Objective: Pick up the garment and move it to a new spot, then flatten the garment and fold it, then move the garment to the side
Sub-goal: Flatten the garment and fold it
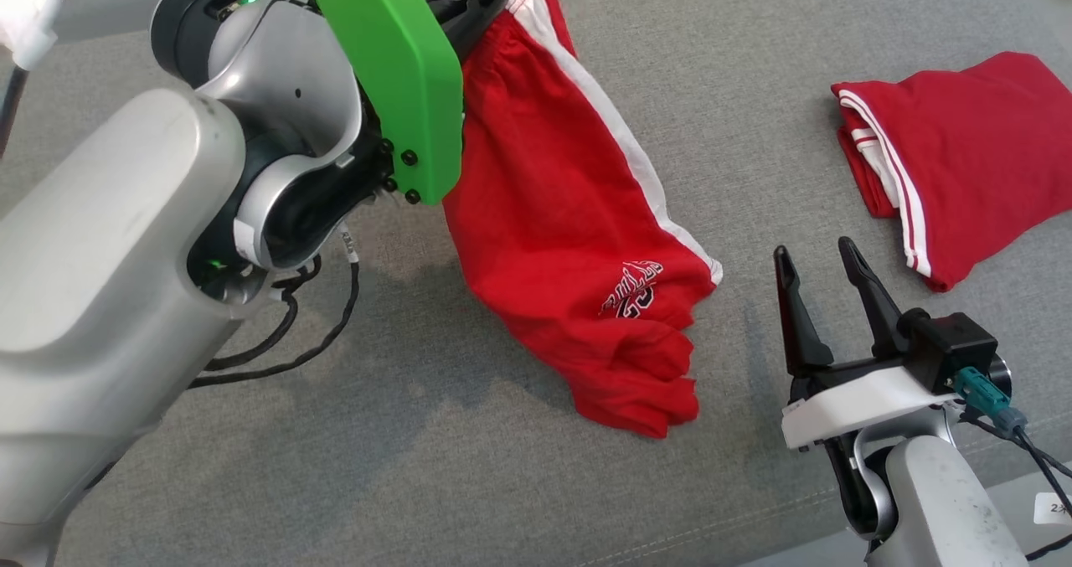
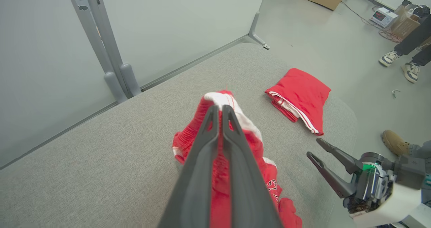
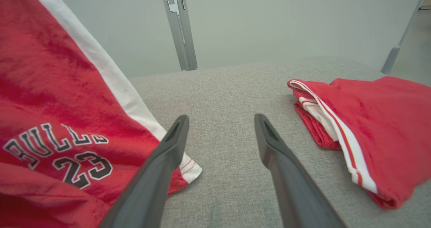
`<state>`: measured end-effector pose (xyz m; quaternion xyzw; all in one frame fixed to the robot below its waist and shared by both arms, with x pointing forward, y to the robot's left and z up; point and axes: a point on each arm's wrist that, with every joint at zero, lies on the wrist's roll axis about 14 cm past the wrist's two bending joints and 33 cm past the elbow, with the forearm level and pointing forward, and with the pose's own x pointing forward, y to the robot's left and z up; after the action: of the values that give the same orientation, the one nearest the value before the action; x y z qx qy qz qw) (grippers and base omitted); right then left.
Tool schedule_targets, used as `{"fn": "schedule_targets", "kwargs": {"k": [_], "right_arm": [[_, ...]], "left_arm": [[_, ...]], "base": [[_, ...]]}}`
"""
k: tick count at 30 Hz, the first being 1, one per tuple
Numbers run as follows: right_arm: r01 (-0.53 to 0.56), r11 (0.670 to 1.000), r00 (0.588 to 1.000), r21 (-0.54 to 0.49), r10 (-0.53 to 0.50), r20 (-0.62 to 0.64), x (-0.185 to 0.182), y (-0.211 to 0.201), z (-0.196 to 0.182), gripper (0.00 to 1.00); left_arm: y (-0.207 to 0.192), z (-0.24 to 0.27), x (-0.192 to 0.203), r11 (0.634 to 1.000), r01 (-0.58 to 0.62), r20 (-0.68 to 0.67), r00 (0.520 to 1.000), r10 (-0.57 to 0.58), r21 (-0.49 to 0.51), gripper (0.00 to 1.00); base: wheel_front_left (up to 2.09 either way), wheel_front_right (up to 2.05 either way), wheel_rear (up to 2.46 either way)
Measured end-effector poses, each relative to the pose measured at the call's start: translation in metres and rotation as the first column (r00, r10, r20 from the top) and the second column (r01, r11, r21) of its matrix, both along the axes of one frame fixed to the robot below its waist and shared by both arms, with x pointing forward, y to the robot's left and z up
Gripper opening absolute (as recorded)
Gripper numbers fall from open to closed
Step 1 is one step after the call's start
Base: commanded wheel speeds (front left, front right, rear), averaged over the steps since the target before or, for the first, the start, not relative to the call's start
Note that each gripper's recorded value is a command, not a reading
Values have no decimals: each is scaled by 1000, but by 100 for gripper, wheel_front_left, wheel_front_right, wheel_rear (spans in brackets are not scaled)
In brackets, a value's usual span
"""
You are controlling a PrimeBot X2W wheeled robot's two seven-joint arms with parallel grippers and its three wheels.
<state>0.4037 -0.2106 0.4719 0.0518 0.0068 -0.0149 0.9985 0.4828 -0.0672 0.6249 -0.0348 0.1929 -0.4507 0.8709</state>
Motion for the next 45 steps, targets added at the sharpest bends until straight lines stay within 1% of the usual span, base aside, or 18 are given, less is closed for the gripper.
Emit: {"fn": "schedule_targets", "kwargs": {"k": [4, 6, 8, 10, 13, 16, 18, 21, 24, 27, 30, 34, 37, 41, 42, 43, 44, 45], "right_arm": [[-3, 1000, 1000, 7, 3, 6, 6, 1, 0, 100], [1, 1000, 1000, 9, -1, -1, 7, 0, -2, 100], [4, 1000, 1000, 8, -4, -10, 8, -1, -6, 100], [6, 1000, 1000, 5, -5, -17, 9, -2, -9, 100], [-1, 1000, 1000, -3, 1, -25, 12, 0, -12, 100], [-22, 1000, 999, -14, 21, -31, 16, 6, -15, 100], [-32, 999, 999, -29, 31, -32, 18, 9, -16, 100], [-53, 998, 998, -45, 51, -42, 19, 15, -20, 100], [-88, 994, 996, -63, 85, -42, 24, 22, -20, 100], [-122, 990, 992, -74, 119, -41, 28, 30, -20, 100], [-153, 985, 988, -80, 150, -42, 29, 38, -21, 100], [-196, 977, 980, -84, 193, -43, 32, 51, -21, 100], [-220, 972, 975, -88, 217, -41, 32, 57, -20, 100], [-245, 965, 969, -95, 242, -37, 30, 64, -17, 100], [-253, 962, 968, -101, 251, -31, 31, 65, -15, 100], [-255, 961, 967, -102, 254, -29, 31, 66, -14, 100], [-257, 961, 966, -103, 255, -28, 31, 66, -13, 100], [-257, 961, 966, -104, 256, -27, 31, 66, -13, 100]], "left_arm": [[20, -27, 8, 998, -48, -37, 998, 50, 51, 0], [40, -50, 13, 992, -95, -74, 992, 101, 88, 0], [66, -68, 22, 980, -167, -94, 980, 178, 109, 0], [91, -88, 25, 964, -243, -145, 955, 258, 110, 0], [121, -121, 16, 938, -332, -229, 910, 347, 103, 0], [142, -145, 3, 909, -411, -287, 864, 414, 75, 0], [153, -159, -10, 881, -471, -342, 822, 454, 39, 0], [163, -179, -33, 839, -544, -427, 759, 492, 0, 0], [172, -190, -49, 786, -617, -483, 700, 526, -40, 0], [178, -198, -65, 745, -664, -498, 669, 552, -65, 0], [173, -205, -85, 707, -701, -548, 630, 551, -94, 0], [175, -218, -105, 659, -747, -591, 571, 570, -87, 0], [177, -223, -113, 634, -768, -599, 549, 584, -86, 0], [179, -223, -118, 610, -785, -595, 541, 594, -104, 0], [178, -221, -119, 612, -782, -587, 552, 593, -117, 11], [180, -220, -119, 603, -789, -582, 548, 600, -120, 30], [182, -220, -118, 604, -788, -571, 553, 607, -122, 61], [183, -220, -117, 605, -787, -560, 559, 612, -124, 100]], "base": [[0, 0, 0], [0, 0, 0], [0, 0, 0], [0, 0, 0], [0, 0, 0], [0, 0, 0], [0, 0, 0], [0, 0, 0], [0, 0, 0], [0, 0, 0], [0, 0, 0], [0, 0, 0], [0, 0, 0], [0, 0, 0], [0, 0, 0], [0, 0, 0], [0, 0, 0], [0, 0, 0]]}}
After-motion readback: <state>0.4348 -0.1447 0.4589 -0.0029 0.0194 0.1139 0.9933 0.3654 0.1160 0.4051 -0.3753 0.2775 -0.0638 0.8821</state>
